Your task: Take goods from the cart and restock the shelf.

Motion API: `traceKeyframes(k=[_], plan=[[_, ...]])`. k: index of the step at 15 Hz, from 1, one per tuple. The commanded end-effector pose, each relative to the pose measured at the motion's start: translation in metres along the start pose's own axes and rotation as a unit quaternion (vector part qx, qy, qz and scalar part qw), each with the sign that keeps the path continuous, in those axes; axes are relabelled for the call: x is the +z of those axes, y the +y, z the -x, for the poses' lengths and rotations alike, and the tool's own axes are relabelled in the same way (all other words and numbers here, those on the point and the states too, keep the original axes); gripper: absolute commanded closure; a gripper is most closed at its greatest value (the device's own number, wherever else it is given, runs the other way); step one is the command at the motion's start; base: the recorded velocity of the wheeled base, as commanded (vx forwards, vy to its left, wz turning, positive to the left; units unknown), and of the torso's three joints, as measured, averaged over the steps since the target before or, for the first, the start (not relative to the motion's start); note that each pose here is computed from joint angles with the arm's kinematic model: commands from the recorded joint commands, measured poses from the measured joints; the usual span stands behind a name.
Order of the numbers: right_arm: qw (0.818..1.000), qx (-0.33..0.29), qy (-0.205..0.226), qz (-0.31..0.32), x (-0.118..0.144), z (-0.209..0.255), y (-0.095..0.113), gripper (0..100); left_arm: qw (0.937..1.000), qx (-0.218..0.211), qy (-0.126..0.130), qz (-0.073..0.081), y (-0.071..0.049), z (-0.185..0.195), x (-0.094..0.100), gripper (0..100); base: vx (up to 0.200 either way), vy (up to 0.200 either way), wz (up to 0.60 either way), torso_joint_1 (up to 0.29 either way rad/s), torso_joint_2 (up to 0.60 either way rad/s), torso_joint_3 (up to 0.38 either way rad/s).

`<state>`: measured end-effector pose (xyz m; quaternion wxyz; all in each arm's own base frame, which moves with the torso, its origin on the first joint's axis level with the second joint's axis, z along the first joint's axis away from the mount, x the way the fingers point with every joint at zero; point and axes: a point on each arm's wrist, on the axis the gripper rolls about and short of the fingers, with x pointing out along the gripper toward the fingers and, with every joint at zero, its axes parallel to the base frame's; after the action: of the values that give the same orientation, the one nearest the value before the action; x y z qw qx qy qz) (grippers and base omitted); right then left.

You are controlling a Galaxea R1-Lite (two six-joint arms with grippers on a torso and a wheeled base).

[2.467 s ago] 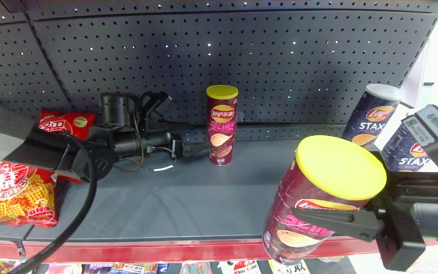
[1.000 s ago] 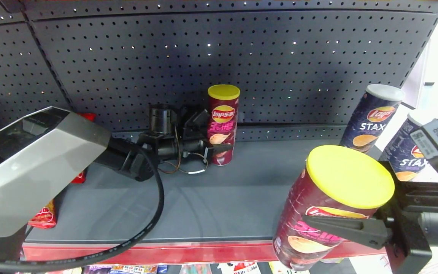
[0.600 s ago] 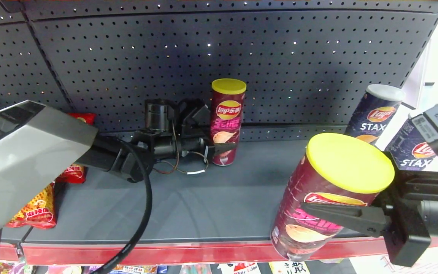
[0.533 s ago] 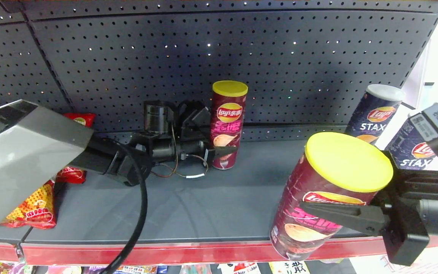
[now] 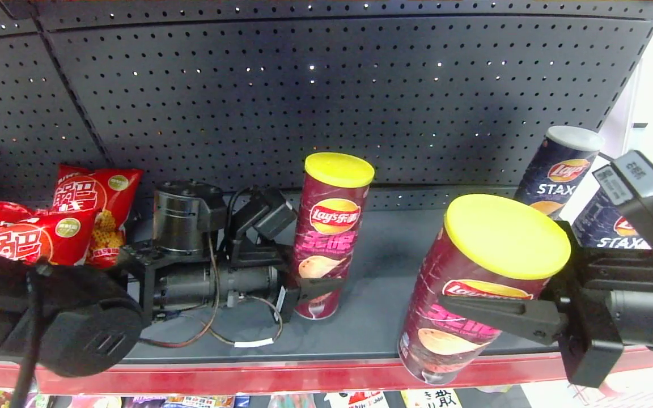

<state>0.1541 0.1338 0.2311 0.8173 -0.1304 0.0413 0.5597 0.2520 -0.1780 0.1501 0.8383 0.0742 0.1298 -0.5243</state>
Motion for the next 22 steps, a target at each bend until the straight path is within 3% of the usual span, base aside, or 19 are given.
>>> traceKeyframes(k=[1,4,7,11,22], plan=[[1.000,0.000,-0.001,0.001,0.000,0.001,0.001,100,0.9999,-0.003,-0.011,-0.009,-0.015,0.015,0.006,100,0.000,0.000,0.00,0.000,0.00,0.000],[1.000,-0.001,-0.004,0.003,0.001,0.002,0.001,100,0.9999,-0.003,-0.001,0.012,-0.020,0.006,0.002,100,0.000,0.000,0.00,0.000,0.00,0.000],[1.000,-0.001,-0.006,0.004,0.002,0.004,0.002,100,0.9998,0.000,0.013,0.018,-0.016,-0.003,-0.005,100,0.000,0.000,0.00,0.000,0.00,0.000],[1.000,-0.001,-0.004,0.002,0.001,0.004,0.002,100,0.9997,-0.001,0.015,0.018,-0.011,-0.018,-0.007,100,0.000,0.000,0.00,0.000,0.00,0.000],[1.000,0.001,0.000,-0.001,-0.001,0.001,0.001,100,0.9992,-0.007,0.032,0.023,-0.014,-0.034,-0.017,100,0.000,0.000,0.00,0.000,0.00,0.000]])
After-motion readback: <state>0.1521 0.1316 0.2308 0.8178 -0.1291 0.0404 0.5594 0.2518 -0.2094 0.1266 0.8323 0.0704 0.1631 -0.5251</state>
